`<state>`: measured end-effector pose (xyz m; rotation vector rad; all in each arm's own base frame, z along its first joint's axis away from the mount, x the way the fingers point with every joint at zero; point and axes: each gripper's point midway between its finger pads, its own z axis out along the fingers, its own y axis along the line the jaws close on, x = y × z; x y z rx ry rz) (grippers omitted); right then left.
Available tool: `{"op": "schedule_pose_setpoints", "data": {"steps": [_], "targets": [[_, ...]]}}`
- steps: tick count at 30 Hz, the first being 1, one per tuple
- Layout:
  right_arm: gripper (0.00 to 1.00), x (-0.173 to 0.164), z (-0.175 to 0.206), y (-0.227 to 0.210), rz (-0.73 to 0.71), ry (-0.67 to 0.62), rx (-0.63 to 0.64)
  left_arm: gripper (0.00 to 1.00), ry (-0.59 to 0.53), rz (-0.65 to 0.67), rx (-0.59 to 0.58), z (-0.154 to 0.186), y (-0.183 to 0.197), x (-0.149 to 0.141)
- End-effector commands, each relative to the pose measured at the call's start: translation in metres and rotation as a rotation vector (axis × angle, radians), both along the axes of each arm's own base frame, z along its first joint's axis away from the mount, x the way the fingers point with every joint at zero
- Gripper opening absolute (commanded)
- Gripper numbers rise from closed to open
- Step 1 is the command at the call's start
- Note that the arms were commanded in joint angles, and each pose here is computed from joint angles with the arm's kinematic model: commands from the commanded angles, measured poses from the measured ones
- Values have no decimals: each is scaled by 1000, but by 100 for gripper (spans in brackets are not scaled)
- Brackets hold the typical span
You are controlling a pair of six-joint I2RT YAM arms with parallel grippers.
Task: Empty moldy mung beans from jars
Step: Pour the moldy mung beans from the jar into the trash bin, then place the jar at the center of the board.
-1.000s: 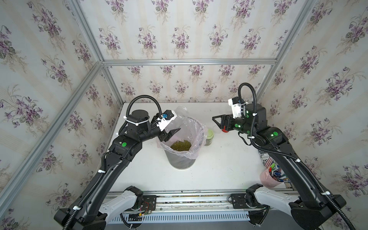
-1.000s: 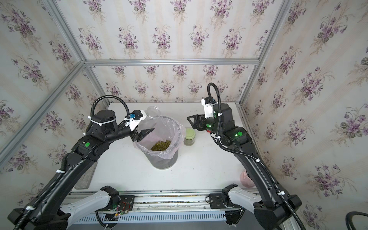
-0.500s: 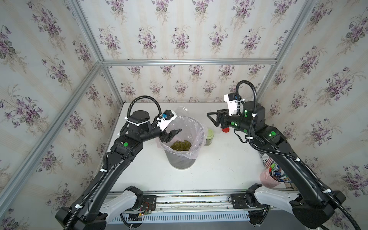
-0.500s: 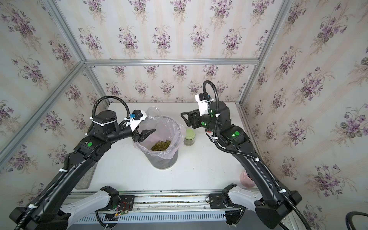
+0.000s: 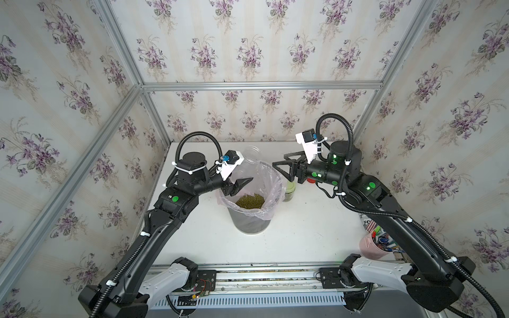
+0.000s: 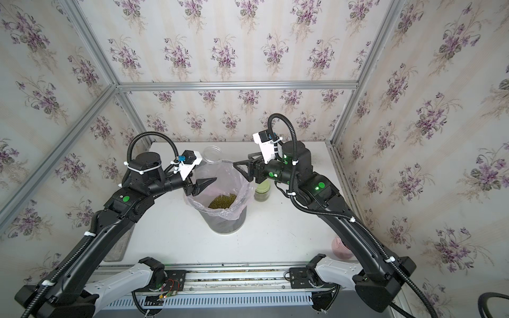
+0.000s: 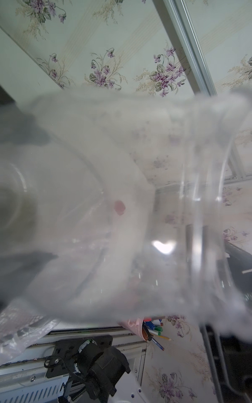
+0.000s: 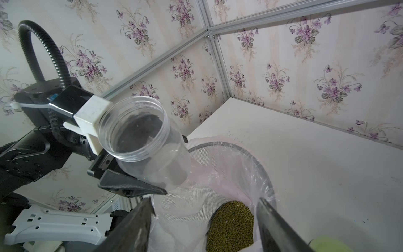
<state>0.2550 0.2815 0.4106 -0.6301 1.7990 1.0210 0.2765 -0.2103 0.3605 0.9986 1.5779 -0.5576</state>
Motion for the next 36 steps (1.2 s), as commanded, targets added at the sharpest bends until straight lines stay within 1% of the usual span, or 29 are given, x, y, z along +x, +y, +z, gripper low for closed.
{"op": "schedule_pose_setpoints", "data": {"steps": [1, 8, 16, 23, 31, 36], "targets": [[73, -6, 11, 7, 51, -40, 29, 39, -23, -12, -39, 10, -2, 2], [74, -12, 14, 11, 85, -41, 53, 39, -12, -18, -63, 12, -2, 4], [74, -13, 10, 14, 91, -39, 64, 40, -28, -7, -60, 13, 1, 3], [74, -17, 11, 16, 104, -41, 66, 40, -25, 20, -53, 10, 6, 8], [75, -21, 9, 14, 94, -53, 62, 40, -25, 20, -49, 8, 7, 8], [75, -29, 12, 17, 126, -58, 79, 40, -17, 20, -52, 7, 6, 9]]}}
